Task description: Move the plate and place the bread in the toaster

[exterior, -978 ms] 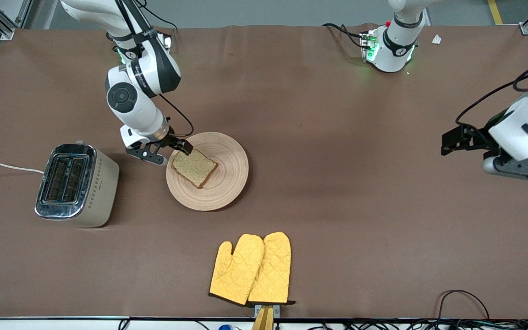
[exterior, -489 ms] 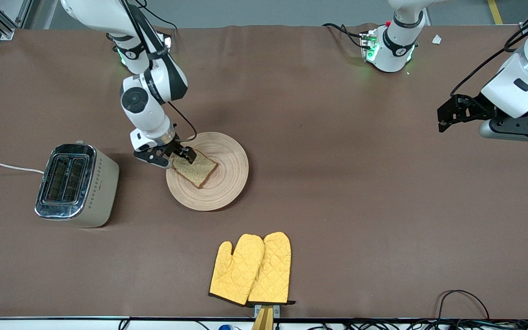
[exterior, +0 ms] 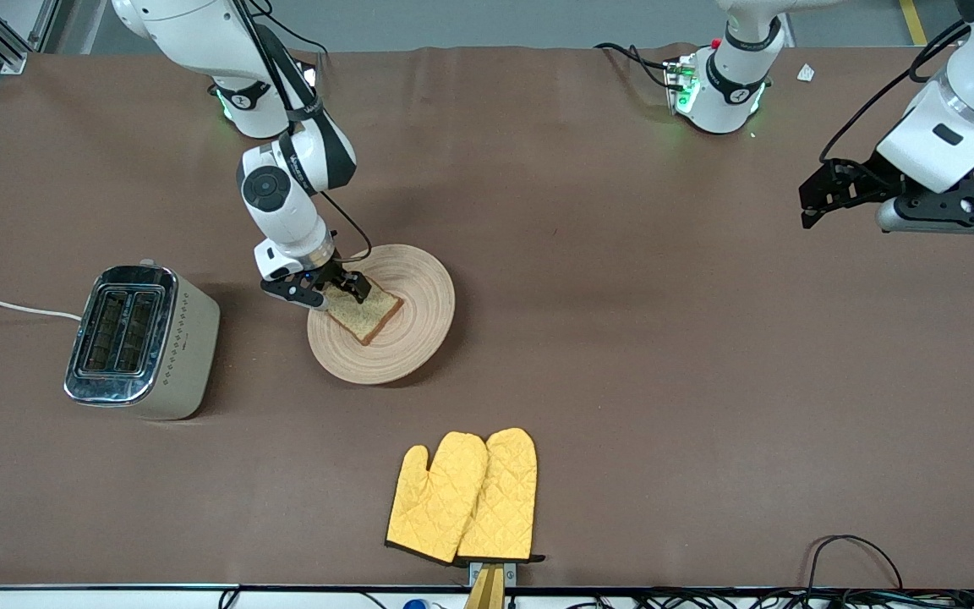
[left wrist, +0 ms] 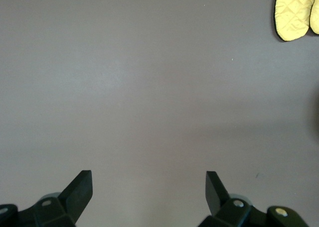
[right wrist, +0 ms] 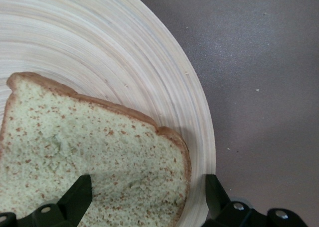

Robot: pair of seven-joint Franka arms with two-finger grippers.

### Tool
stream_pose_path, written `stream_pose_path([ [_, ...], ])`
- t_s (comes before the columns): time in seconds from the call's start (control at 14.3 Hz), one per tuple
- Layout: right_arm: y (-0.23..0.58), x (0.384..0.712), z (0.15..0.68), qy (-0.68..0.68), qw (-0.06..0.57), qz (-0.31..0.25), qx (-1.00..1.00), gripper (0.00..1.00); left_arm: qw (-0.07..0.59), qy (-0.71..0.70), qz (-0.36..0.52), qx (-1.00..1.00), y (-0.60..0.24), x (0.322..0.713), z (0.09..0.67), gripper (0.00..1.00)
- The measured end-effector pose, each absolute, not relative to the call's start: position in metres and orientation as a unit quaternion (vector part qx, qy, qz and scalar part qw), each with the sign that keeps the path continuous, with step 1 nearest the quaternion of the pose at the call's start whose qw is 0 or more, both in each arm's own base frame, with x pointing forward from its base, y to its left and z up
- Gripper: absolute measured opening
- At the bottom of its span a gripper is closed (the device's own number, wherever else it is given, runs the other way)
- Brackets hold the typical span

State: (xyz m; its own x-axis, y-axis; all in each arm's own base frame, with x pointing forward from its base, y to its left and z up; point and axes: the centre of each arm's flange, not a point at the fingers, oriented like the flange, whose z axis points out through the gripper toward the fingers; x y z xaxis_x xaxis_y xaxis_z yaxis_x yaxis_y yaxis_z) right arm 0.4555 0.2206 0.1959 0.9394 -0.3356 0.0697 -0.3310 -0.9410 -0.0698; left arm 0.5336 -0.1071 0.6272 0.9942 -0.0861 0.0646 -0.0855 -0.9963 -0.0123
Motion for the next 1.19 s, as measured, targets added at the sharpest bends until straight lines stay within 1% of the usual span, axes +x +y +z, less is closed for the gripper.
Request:
stream_pose_path([
  [0.07,0.221,0.456,0.196,0.171,0.028,-0.039,-0.984,1.0,0.004,0.041,-0.042,-0.998,-0.105,0.532,0.626,1.0],
  [0.21,0.221,0.457,0.197,0.174,0.028,-0.035,-0.984,0.96,0.0,0.035,-0.054,-0.998,-0.099,0.53,0.619,1.0],
  [0.28,0.222,0.457,0.198,0.175,0.029,-0.036,-0.984,0.88,-0.002,0.032,-0.055,-0.998,-0.097,0.529,0.615,1.0],
  [0.35,0.224,0.458,0.199,0.174,0.031,-0.037,-0.983,0.75,-0.003,0.03,-0.057,-0.998,-0.095,0.529,0.614,1.0],
  [0.42,0.225,0.459,0.201,0.174,0.032,-0.038,-0.983,0.66,-0.003,0.03,-0.059,-0.998,-0.095,0.529,0.615,1.0],
  [0.49,0.226,0.459,0.203,0.174,0.033,-0.038,-0.983,0.58,-0.004,0.03,-0.063,-0.998,-0.095,0.53,0.617,1.0],
  [0.63,0.225,0.459,0.205,0.174,0.033,-0.036,-0.983,0.49,-0.005,0.03,-0.07,-0.997,-0.096,0.532,0.624,1.0],
  [0.7,0.225,0.459,0.205,0.174,0.033,-0.036,-0.983,0.43,-0.006,0.031,-0.072,-0.997,-0.097,0.532,0.626,1.0],
  [0.91,0.231,0.466,0.212,0.173,0.028,-0.023,-0.984,0.19,-0.006,0.034,-0.075,-0.997,-0.1,0.532,0.629,1.0],
  [0.98,0.234,0.469,0.215,0.172,0.022,-0.01,-0.985,0.16,-0.007,0.035,-0.074,-0.997,-0.101,0.532,0.628,1.0],
  [1.19,0.239,0.474,0.222,0.171,0.013,0.011,-0.985,0.16,-0.007,0.035,-0.073,-0.997,-0.1,0.533,0.627,1.0],
])
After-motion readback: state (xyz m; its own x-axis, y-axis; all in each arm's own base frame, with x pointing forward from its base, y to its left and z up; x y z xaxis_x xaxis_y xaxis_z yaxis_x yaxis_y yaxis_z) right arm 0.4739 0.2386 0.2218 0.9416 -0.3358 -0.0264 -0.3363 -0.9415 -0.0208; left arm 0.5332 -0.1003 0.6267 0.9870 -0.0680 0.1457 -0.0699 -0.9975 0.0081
